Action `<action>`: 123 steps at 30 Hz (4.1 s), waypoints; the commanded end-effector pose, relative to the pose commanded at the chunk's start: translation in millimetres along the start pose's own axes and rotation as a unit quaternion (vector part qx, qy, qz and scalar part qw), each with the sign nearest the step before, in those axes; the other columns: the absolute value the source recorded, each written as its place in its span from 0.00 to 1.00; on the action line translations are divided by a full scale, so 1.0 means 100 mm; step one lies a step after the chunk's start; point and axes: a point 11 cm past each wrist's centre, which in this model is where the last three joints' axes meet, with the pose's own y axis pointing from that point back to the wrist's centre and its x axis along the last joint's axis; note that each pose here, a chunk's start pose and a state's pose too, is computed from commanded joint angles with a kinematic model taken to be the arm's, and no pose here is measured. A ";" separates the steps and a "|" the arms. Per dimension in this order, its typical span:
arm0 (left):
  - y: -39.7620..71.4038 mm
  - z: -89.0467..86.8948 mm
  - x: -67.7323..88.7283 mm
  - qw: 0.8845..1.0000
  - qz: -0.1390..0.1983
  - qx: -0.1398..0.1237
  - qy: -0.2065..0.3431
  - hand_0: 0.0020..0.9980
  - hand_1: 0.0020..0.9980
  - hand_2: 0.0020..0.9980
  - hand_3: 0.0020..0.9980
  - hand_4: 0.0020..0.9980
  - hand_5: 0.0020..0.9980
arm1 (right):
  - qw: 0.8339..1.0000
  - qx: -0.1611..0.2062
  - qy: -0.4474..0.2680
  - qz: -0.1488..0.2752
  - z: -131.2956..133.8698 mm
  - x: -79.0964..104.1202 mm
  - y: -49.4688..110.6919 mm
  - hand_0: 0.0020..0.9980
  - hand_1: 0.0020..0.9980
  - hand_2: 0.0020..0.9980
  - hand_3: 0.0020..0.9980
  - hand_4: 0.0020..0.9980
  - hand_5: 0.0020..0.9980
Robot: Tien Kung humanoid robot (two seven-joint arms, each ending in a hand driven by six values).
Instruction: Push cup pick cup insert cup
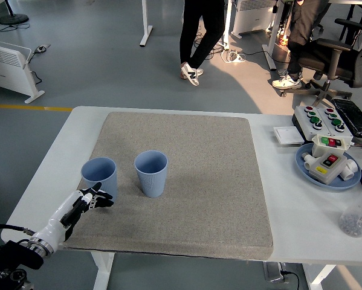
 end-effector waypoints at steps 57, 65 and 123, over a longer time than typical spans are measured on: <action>-0.79 0.14 0.34 0.999 0.025 0.023 -0.015 0.73 0.61 0.51 0.49 0.66 1.00 | 0.999 -0.001 0.042 0.003 0.00 -0.03 0.00 0.53 0.55 0.52 0.66 0.32 1.00; -0.85 0.19 0.38 0.999 0.035 0.018 -0.011 0.73 0.61 0.51 0.49 0.66 1.00 | 0.999 0.000 0.049 0.003 -0.01 -0.02 0.00 0.53 0.55 0.52 0.66 0.32 1.00; -0.72 2.10 0.22 0.839 -0.079 -0.095 -0.529 0.88 0.92 0.99 0.93 0.94 0.51 | 0.999 0.002 0.040 -0.005 -0.03 -0.04 0.01 0.53 0.55 0.52 0.66 0.30 1.00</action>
